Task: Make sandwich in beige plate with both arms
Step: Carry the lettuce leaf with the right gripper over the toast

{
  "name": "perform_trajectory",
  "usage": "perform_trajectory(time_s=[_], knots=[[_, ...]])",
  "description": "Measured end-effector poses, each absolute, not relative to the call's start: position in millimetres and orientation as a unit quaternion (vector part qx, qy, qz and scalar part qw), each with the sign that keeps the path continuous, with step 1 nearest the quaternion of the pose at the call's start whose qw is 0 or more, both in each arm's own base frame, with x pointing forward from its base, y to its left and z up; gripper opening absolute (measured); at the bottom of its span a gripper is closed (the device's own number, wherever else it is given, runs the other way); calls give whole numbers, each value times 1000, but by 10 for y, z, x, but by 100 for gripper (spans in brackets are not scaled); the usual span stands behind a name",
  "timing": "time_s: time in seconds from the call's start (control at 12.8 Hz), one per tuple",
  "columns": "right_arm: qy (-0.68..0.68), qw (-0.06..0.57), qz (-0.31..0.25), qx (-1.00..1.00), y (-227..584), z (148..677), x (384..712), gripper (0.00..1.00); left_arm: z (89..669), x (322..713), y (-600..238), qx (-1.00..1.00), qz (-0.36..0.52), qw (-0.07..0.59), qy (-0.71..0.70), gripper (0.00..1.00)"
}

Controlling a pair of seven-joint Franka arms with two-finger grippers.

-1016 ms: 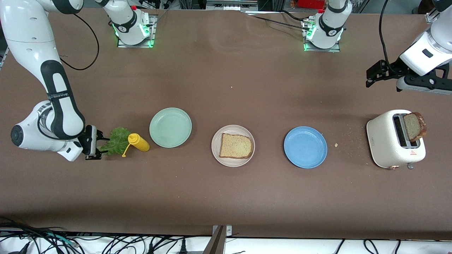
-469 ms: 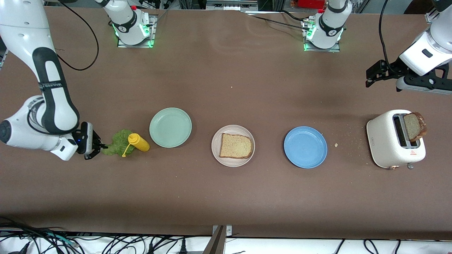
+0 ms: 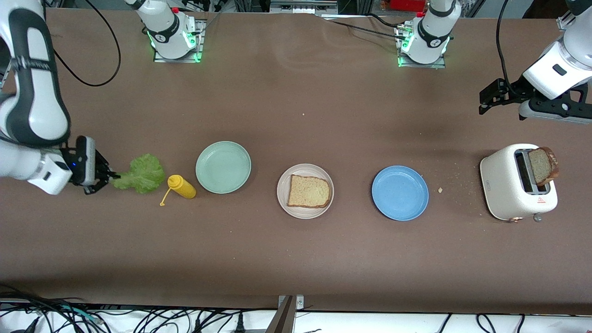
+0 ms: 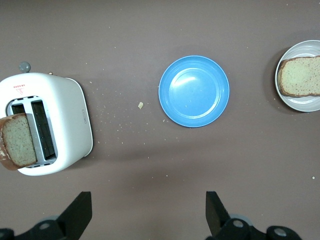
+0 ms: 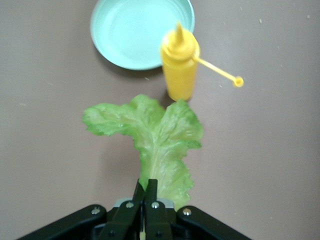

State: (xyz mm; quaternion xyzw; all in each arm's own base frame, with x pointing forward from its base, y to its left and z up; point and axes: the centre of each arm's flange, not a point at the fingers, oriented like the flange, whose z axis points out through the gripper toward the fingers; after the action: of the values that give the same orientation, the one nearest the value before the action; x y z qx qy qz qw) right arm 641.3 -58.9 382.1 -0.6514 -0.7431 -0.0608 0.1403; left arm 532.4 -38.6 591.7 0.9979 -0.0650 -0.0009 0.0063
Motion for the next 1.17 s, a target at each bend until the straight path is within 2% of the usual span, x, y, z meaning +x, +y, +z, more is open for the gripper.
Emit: perform_trajectory(time_s=[0.23, 0.55, 0.78, 1.17], knots=[[-745, 157, -48, -647, -541, 4430, 6178, 2, 5917, 5324, -394, 998, -1, 6, -66, 100], [-725, 164, -43, -667, -234, 4865, 6183, 2, 5916, 5322, -412, 998, -1, 6, -67, 100], [-706, 193, -57, -680, 649, 4912, 6220, 2, 5916, 5320, -443, 998, -1, 6, -68, 100], [-634, 233, -131, -726, 1935, 4708, 6462, 2, 5916, 5319, -453, 998, -1, 6, -67, 100]])
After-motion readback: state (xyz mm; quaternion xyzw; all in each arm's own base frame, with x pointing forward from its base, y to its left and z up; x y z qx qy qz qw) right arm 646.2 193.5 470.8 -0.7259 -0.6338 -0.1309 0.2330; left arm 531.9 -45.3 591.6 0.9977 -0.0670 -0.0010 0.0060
